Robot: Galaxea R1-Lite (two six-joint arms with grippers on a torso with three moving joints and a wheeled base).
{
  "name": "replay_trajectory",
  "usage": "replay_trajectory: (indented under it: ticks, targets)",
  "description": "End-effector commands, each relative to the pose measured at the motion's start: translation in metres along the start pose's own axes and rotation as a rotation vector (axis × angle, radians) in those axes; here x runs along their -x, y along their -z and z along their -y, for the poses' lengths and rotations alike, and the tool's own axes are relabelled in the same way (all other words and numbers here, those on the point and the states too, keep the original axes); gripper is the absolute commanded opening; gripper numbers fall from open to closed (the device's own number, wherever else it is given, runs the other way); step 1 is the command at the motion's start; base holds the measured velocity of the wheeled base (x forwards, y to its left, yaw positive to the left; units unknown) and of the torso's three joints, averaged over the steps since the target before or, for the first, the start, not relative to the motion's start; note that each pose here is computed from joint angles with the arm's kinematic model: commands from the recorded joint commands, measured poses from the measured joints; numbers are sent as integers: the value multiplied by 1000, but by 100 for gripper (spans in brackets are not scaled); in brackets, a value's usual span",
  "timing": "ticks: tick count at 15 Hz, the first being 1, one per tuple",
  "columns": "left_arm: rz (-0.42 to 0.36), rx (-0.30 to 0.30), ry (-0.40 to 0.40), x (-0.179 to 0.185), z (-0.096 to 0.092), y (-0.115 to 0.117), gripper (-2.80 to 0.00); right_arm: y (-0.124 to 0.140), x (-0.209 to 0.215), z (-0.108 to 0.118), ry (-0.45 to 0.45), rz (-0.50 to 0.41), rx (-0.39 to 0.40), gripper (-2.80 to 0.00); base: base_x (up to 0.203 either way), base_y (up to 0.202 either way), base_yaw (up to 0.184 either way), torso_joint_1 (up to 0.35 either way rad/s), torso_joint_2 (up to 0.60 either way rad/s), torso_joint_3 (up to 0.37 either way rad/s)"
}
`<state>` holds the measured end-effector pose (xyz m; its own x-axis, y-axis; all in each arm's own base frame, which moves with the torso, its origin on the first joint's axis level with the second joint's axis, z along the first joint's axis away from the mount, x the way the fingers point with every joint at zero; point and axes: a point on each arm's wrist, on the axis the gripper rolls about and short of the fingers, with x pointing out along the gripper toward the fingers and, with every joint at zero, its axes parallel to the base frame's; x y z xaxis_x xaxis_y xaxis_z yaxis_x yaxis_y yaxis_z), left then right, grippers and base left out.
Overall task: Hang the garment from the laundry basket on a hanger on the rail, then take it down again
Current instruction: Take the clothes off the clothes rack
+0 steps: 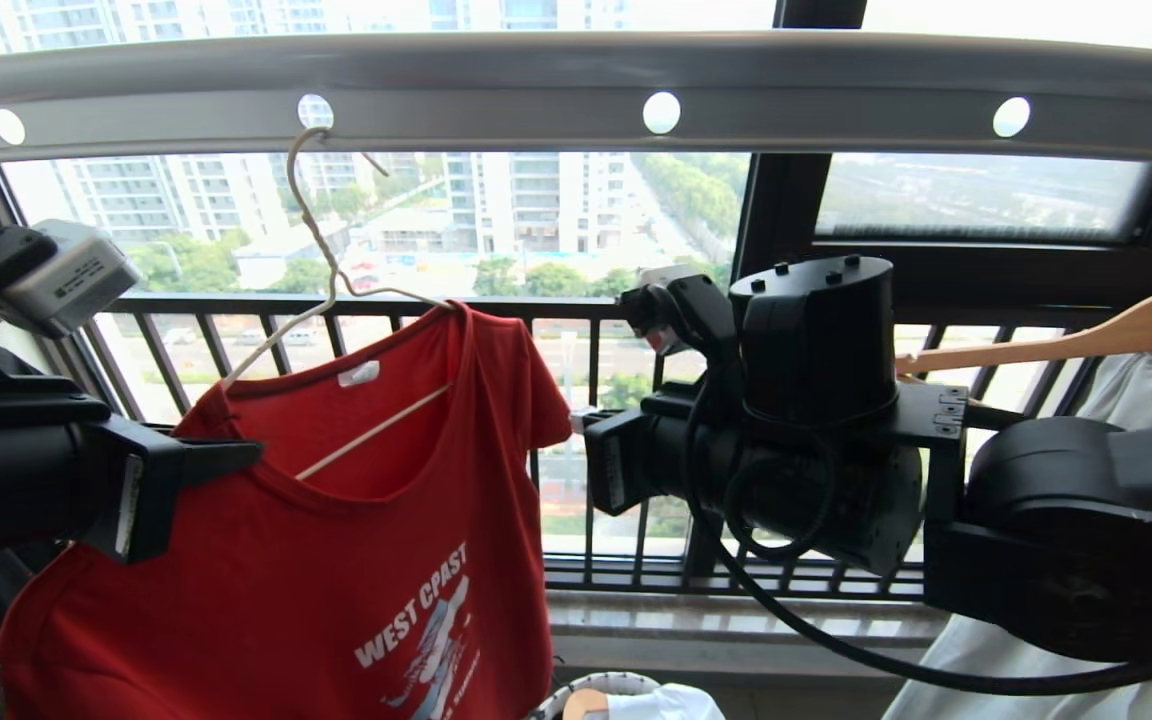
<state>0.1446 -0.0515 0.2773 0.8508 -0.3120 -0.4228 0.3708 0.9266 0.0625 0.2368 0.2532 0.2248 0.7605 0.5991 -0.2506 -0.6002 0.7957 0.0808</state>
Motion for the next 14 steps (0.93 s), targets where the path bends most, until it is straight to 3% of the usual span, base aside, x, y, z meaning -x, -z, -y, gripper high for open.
replay_trajectory:
  ticks: [1,9,12,14]
  targets:
    - [-1,1,1,1,0,0,0,-1,4,2,2,7,-2,-280,0,0,0,0,0,0]
    - [61,-2,-23,20,-1,-3,0,3,-1,2,8,-8,3,-280,0,0,0,0,0,0]
    - [69,-1,-150,24,-3,-4,0,0,3,2,8,1,5,-280,0,0,0,0,0,0]
    - [101,4,-192,35,-4,-5,0,-1,6,3,7,4,9,-280,0,0,0,0,0,0]
